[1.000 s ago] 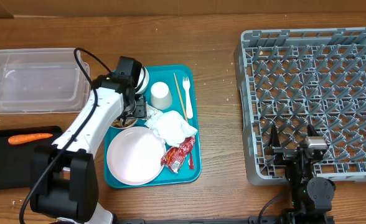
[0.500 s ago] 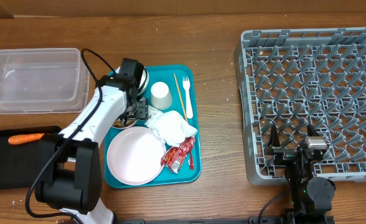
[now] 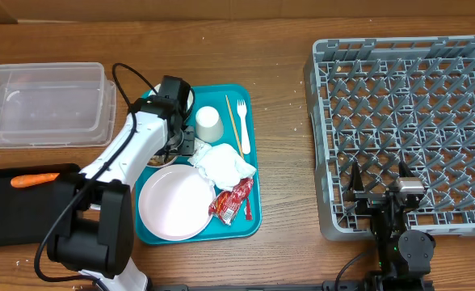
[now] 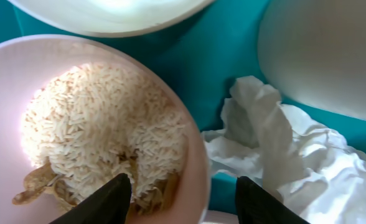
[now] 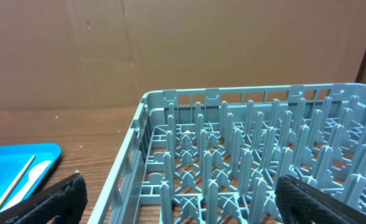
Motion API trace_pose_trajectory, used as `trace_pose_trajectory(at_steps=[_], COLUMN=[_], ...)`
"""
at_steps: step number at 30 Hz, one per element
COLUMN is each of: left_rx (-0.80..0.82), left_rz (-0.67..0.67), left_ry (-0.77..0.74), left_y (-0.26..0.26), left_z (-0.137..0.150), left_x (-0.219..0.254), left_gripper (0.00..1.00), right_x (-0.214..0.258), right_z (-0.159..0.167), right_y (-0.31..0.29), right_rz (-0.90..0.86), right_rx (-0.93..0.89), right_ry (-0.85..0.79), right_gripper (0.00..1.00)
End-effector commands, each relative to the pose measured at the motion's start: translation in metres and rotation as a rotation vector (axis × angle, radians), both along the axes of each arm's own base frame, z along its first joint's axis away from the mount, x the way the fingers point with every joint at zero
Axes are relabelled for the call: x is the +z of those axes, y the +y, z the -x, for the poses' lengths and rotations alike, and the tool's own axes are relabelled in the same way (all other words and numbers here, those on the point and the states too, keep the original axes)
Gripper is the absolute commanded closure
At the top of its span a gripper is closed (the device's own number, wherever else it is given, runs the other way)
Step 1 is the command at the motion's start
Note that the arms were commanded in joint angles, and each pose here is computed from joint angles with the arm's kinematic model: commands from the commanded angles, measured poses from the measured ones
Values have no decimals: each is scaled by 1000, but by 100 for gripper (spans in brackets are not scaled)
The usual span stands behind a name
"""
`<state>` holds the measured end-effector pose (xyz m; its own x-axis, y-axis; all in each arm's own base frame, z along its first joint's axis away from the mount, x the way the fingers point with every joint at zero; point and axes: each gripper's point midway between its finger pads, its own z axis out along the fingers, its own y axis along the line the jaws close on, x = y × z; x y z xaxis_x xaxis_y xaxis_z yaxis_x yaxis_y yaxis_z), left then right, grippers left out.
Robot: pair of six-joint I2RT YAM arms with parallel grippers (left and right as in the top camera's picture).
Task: Sort waste into correct bins and load items into the dishwasher
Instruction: 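Grip the pink bowl rim with the left gripper and lift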
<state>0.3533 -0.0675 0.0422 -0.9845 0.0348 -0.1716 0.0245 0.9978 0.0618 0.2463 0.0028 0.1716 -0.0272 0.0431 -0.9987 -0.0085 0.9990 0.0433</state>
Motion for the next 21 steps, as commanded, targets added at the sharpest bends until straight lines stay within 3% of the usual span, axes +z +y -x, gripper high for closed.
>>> trace_pose_trajectory(at_steps=[1, 5, 12, 14, 17, 21], left_rx=[-55, -55, -52, -50, -45, -38], left_rz=[2, -2, -24, -28, -57, -77], left_ry=[15, 9, 21, 22, 11, -3], left_y=[-8, -7, -2, 0, 5, 8], left_z=[3, 3, 10, 12, 10, 7], left_x=[-7, -10, -21, -24, -23, -22], left_gripper=[44, 41, 46, 49, 65, 66], right_x=[-2, -2, -2, -2, -2, -2], right_z=[0, 0, 0, 0, 0, 0], right_y=[2, 2, 2, 2, 2, 2], right_rz=[3, 4, 3, 3, 3, 3], right_rx=[9, 9, 9, 9, 9, 9], right_ry=[-3, -3, -3, -3, -3, -3], right_gripper=[0, 0, 0, 0, 0, 0])
